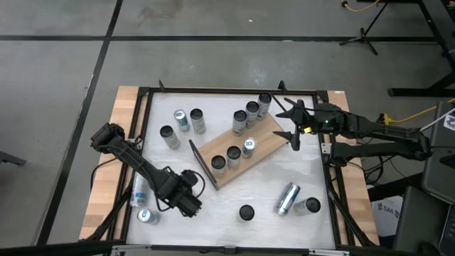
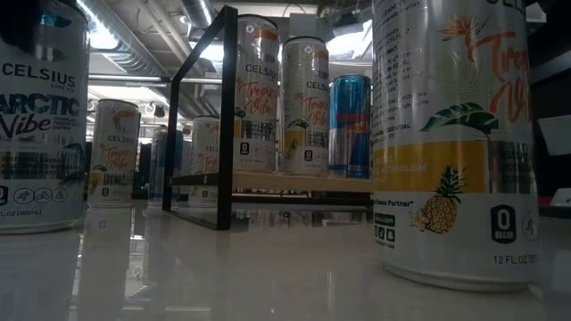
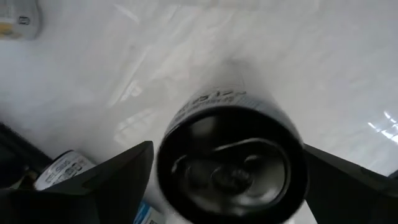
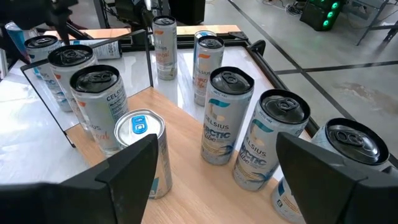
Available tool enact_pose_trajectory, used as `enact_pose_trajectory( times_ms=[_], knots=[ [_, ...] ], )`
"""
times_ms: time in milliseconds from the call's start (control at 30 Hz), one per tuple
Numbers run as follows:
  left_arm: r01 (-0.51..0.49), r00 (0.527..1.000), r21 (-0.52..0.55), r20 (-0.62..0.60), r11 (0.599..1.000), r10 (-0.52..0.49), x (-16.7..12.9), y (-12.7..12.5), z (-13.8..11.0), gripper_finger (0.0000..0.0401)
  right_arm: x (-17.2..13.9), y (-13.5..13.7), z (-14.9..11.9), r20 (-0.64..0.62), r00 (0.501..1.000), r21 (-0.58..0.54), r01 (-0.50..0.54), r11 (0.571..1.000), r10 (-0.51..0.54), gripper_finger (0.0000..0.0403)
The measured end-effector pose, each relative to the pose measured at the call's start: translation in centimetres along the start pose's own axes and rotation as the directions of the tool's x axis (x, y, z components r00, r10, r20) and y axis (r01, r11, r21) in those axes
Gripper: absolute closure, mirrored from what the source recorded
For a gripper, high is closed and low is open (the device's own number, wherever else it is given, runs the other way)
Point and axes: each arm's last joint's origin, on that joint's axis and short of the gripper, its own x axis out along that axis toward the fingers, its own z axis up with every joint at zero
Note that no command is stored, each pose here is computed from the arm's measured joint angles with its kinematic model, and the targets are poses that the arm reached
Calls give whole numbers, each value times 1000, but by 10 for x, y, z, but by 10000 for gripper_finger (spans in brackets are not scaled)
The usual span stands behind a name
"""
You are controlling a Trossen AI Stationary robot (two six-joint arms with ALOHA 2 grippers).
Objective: Place canned beverage on shelf
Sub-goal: Put the white blue soda can on the shelf
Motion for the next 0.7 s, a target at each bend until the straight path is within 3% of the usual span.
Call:
enact_pose_trajectory(
  times_ms=[300,500,700],
  knots=[
    [22,999,7,28,1000,-23,15,-3,0,36,0,0,0,0,1000,0,0,1000,0,86],
    [10,1000,-66,17,998,-8,21,-1,1,38,0,0,0,0,1000,0,0,1000,0,86],
    [25,1000,-84,16,996,-24,22,-2,3,73,0,0,0,0,1000,0,0,1000,0,86]
  ],
)
